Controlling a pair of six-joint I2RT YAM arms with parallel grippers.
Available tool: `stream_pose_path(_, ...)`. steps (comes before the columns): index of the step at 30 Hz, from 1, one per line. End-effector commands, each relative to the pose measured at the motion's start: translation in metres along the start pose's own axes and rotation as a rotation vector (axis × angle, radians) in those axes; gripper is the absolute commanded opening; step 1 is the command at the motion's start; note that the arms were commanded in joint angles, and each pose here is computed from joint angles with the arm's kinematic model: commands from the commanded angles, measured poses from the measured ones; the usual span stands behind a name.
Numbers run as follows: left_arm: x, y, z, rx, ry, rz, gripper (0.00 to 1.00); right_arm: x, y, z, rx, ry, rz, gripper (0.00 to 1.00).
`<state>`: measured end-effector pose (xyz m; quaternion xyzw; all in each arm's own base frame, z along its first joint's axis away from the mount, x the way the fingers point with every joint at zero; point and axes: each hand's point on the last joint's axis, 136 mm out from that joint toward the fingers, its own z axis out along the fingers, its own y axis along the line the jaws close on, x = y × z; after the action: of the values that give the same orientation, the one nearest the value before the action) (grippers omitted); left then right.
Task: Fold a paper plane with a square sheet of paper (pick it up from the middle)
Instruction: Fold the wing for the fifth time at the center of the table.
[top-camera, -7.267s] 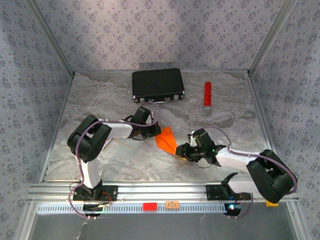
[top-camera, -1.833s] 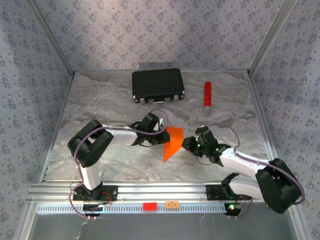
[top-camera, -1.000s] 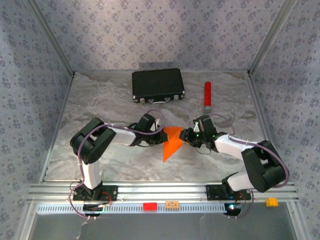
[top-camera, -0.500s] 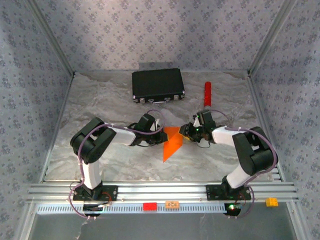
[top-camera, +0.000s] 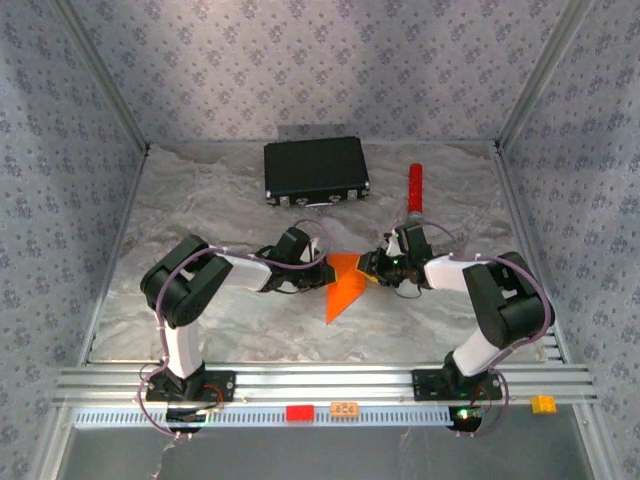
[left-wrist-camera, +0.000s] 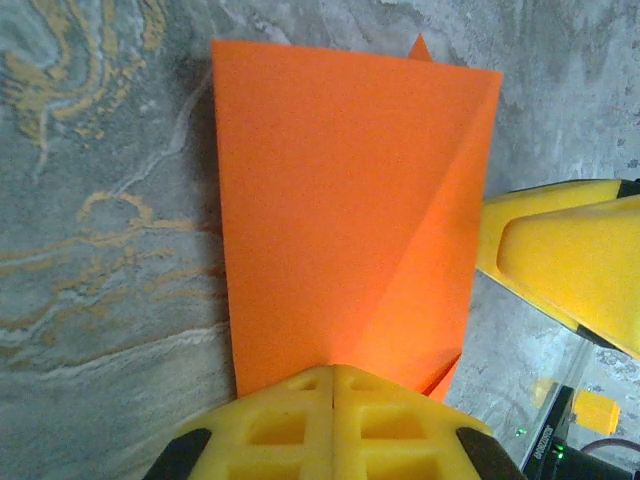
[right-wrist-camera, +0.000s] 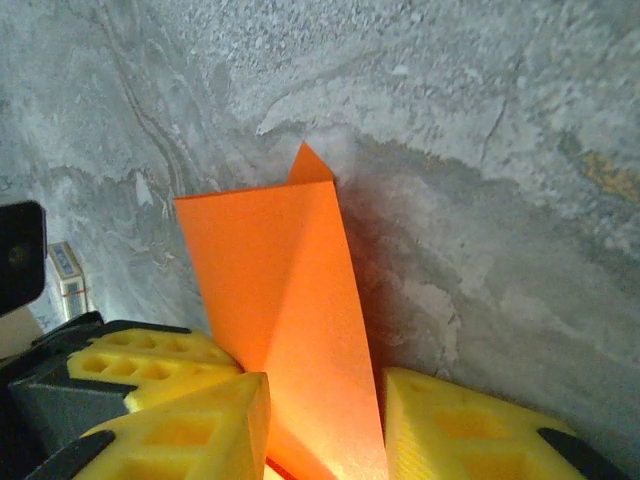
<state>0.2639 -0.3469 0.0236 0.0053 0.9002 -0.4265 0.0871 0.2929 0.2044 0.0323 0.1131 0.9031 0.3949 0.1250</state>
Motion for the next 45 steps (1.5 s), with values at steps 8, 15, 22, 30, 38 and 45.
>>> stream_pose_path(8, 0.007, 0.021, 0.0, -0.056, 0.019, -0.03, 0.04, 0.012, 0.01, -0.009, -0.108, 0.018, 0.01, 0.36)
stream_pose_path(15, 0.003, 0.016, -0.001, -0.028, 0.008, -0.041, 0.04, 0.012, 0.017, -0.009, -0.152, 0.031, -0.002, 0.35)
stream_pose_path(22, 0.003, 0.017, -0.002, -0.027, 0.004, -0.044, 0.04, 0.01, 0.021, -0.007, -0.181, 0.038, 0.002, 0.35)
stream_pose_path(30, 0.002, 0.015, -0.004, -0.021, -0.005, -0.04, 0.05, 0.01, 0.019, -0.003, -0.177, 0.058, 0.018, 0.34)
stream_pose_path(38, 0.001, 0.015, -0.005, -0.025, -0.009, -0.04, 0.05, 0.01, 0.019, 0.001, -0.185, 0.072, 0.018, 0.33)
stream_pose_path(45, 0.0, 0.016, -0.006, -0.029, -0.01, -0.042, 0.05, 0.01, 0.019, 0.0, -0.192, 0.078, 0.004, 0.33)
